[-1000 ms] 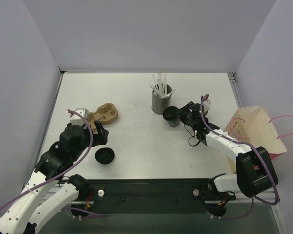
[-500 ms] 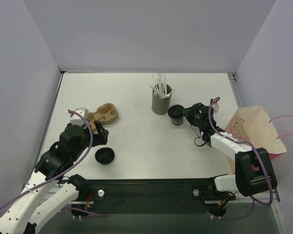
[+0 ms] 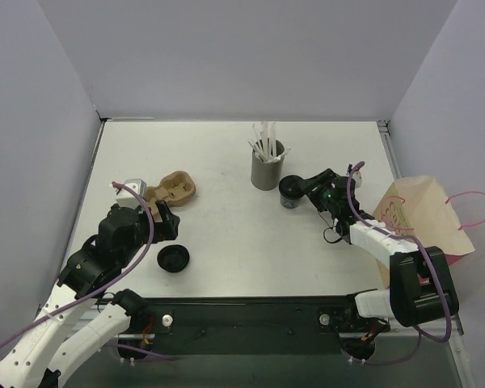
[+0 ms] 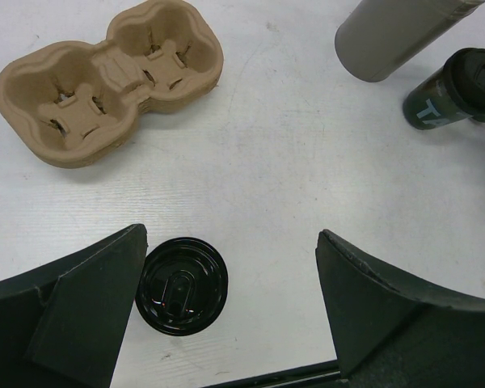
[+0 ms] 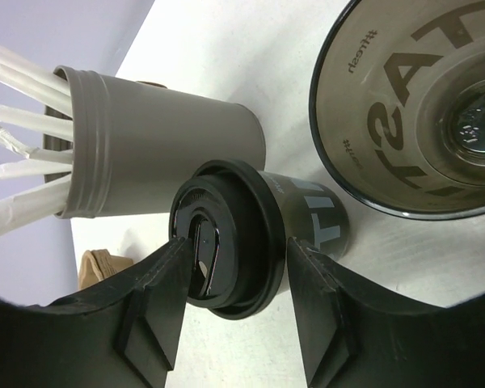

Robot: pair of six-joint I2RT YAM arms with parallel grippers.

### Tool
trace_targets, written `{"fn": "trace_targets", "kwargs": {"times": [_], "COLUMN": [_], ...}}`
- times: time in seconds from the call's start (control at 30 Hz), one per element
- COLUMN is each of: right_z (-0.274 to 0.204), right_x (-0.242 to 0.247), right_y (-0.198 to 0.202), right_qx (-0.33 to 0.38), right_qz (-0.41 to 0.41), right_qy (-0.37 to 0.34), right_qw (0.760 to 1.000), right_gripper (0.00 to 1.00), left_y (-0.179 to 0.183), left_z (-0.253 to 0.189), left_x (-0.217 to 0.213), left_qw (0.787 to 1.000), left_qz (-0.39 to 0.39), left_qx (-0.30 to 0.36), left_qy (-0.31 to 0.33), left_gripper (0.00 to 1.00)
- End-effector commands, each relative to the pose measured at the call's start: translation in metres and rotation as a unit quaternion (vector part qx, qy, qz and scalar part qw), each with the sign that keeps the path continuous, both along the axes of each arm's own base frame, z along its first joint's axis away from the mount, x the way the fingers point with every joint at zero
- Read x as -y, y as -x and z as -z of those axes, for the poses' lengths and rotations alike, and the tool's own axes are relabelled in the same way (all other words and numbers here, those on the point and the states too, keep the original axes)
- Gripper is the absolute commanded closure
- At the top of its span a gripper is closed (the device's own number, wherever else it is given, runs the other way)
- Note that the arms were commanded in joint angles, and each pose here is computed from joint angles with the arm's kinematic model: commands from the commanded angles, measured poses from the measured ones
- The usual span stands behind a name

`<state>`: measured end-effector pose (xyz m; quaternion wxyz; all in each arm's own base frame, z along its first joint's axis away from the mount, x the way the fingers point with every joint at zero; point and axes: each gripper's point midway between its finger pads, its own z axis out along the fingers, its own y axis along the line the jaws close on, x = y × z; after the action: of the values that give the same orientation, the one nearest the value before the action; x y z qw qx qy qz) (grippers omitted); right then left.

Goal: Pack the takeout coffee

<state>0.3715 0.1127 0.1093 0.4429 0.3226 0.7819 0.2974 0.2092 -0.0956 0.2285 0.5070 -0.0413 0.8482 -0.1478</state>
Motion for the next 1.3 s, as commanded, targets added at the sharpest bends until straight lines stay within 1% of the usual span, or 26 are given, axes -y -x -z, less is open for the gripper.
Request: {"fn": "trace_targets", "kwargs": {"times": [0.0, 0.13, 0.2, 0.27, 0.3, 0.33, 0.37, 0.4, 0.43, 0.5, 0.53, 0.57, 0.63, 0.73, 0.8, 0.83, 0.87, 0.9, 0.93, 0.97, 1.07, 1.17, 1.27], "right_z": [-0.031, -0.036, -0.049, -0.049, -0.062, -0.061, -0.065, -0.082, -0.079, -0.091, -0.098, -0.105, -0.122, -0.142, -0.167, -0.168, -0.186, -0.192, -0.193, -0.207, -0.212, -0.219, -0.217], "right_x": [0.006, 0.015, 0.015, 0.014, 0.013, 0.011, 0.012, 0.011, 0.012, 0.011, 0.013, 0.015, 0.027, 0.043, 0.05, 0.063, 0.069, 0.074, 0.088, 0.096, 0.127, 0.148, 0.159], "right_y": [-0.005, 0.002, 0.0, 0.006, 0.004, 0.011, 0.014, 0.014, 0.023, 0.033, 0.043, 0.047, 0.064, 0.084, 0.092, 0.101, 0.104, 0.109, 0.117, 0.121, 0.138, 0.147, 0.15], "right_qx": [0.035, 0.009, 0.012, -0.004, 0.004, -0.014, -0.013, 0.001, -0.02, -0.016, -0.035, -0.038, -0.059, -0.066, -0.046, -0.068, -0.057, -0.057, -0.076, -0.071, -0.112, -0.129, -0.148], "right_qz": [-0.007, -0.007, -0.015, -0.036, -0.043, -0.056, -0.068, -0.075, -0.086, -0.114, -0.125, -0.131, -0.133, -0.128, -0.12, -0.099, -0.083, -0.073, -0.052, -0.036, 0.015, 0.059, 0.076], "right_qy": [0.032, 0.076, 0.089, 0.11, 0.114, 0.125, 0.144, 0.154, 0.167, 0.194, 0.204, 0.215, 0.245, 0.279, 0.292, 0.31, 0.315, 0.321, 0.343, 0.351, 0.393, 0.406, 0.406], "right_qw": [0.999, 0.997, 0.996, 0.993, 0.993, 0.99, 0.987, 0.985, 0.982, 0.974, 0.97, 0.967, 0.958, 0.95, 0.948, 0.943, 0.944, 0.943, 0.935, 0.933, 0.913, 0.903, 0.899], "right_gripper": [0.49, 0.46, 0.44, 0.43, 0.43, 0.43, 0.43, 0.43, 0.43, 0.43, 0.43, 0.42, 0.42, 0.41, 0.41, 0.4, 0.4, 0.39, 0.39, 0.37, 0.36, 0.35, 0.35], "left_y": [-0.003, -0.003, -0.003, -0.003, -0.003, -0.003, -0.002, -0.002, -0.002, -0.002, -0.002, -0.001, -0.001, 0.0, -0.001, -0.001, 0.0, 0.0, 0.0, 0.0, 0.001, 0.001, 0.001], "left_z": [-0.004, -0.004, -0.004, -0.003, -0.004, -0.004, -0.004, -0.003, -0.005, -0.003, -0.004, -0.004, -0.004, -0.004, -0.004, -0.005, -0.004, -0.004, -0.004, -0.004, -0.003, -0.003, -0.003], "left_x": [0.001, 0.002, 0.002, 0.003, 0.002, 0.002, 0.002, 0.002, 0.003, 0.004, 0.004, 0.004, 0.005, 0.006, 0.006, 0.006, 0.006, 0.006, 0.006, 0.006, 0.008, 0.009, 0.009], "left_qw": [1.0, 1.0, 1.0, 1.0, 1.0, 1.0, 1.0, 1.0, 1.0, 1.0, 1.0, 1.0, 1.0, 1.0, 1.0, 1.0, 1.0, 1.0, 1.0, 1.0, 1.0, 1.0, 1.0], "left_qz": [0.0, 0.002, 0.004, 0.005, 0.003, 0.003, 0.004, 0.005, 0.005, 0.009, 0.01, 0.011, 0.013, 0.016, 0.016, 0.016, 0.017, 0.017, 0.017, 0.018, 0.022, 0.024, 0.024], "left_qx": [0.008, 0.008, 0.008, 0.006, 0.007, 0.007, 0.008, 0.007, 0.009, 0.007, 0.007, 0.008, 0.009, 0.01, 0.009, 0.01, 0.01, 0.01, 0.009, 0.01, 0.009, 0.008, 0.007], "left_qy": [0.003, 0.002, 0.002, 0.001, 0.001, 0.001, 0.001, 0.001, 0.003, 0.003, 0.003, 0.003, 0.004, 0.005, 0.004, 0.005, 0.004, 0.006, 0.005, 0.006, 0.007, 0.007, 0.007], "left_gripper": [0.04, 0.04, 0.04, 0.04, 0.04, 0.04, 0.04, 0.04, 0.04, 0.04, 0.04, 0.04, 0.04, 0.04, 0.04, 0.04, 0.04, 0.04, 0.04, 0.04, 0.04, 0.04, 0.04]}}
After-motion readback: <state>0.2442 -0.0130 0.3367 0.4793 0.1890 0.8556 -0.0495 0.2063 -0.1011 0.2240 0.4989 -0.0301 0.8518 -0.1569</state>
